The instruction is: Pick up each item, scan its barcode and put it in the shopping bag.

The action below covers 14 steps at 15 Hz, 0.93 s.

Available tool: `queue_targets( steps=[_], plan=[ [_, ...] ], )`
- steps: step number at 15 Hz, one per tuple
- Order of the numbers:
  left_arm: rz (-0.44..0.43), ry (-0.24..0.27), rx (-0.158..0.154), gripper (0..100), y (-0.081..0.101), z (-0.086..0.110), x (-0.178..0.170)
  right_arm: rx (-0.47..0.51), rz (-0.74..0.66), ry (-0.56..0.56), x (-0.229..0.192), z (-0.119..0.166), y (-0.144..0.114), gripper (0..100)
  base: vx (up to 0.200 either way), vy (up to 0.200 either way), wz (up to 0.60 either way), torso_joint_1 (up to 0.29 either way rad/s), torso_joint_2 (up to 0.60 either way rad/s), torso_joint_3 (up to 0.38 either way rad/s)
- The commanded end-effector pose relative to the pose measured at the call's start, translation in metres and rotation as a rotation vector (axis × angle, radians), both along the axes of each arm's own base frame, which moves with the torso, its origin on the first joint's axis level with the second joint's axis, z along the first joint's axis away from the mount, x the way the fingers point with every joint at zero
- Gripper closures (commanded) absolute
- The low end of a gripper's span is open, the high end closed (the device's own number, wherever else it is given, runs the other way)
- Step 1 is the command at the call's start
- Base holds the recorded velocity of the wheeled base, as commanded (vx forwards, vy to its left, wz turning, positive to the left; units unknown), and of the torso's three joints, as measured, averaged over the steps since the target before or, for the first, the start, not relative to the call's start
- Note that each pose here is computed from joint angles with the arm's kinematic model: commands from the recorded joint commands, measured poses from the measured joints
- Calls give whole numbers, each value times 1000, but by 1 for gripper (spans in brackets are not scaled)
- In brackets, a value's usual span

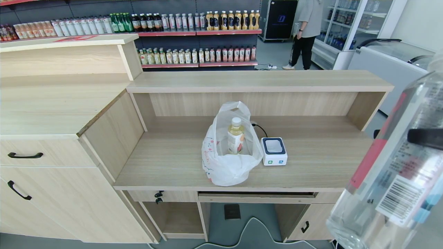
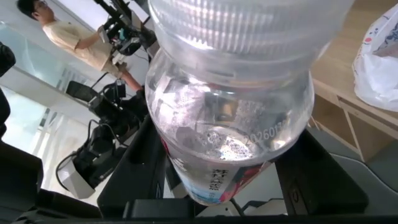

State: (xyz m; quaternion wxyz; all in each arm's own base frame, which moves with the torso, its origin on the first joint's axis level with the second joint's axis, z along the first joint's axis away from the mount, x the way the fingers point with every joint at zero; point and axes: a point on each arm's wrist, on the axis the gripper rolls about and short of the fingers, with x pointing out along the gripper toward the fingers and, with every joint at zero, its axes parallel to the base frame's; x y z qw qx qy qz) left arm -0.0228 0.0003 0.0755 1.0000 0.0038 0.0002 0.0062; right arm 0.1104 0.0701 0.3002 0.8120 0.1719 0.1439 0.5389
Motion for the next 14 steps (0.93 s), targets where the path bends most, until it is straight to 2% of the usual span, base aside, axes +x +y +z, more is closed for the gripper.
queue_targets(
  steps=[1,14],
  plan=[
    [1,0,0,0,0,0,0,3,10,-9,-4,1,0,100,0,0,0,0,0,0],
    [0,0,0,0,0,0,0,9,4,-21,-9,1,-3,100,0,0,0,0,0,0]
  ],
)
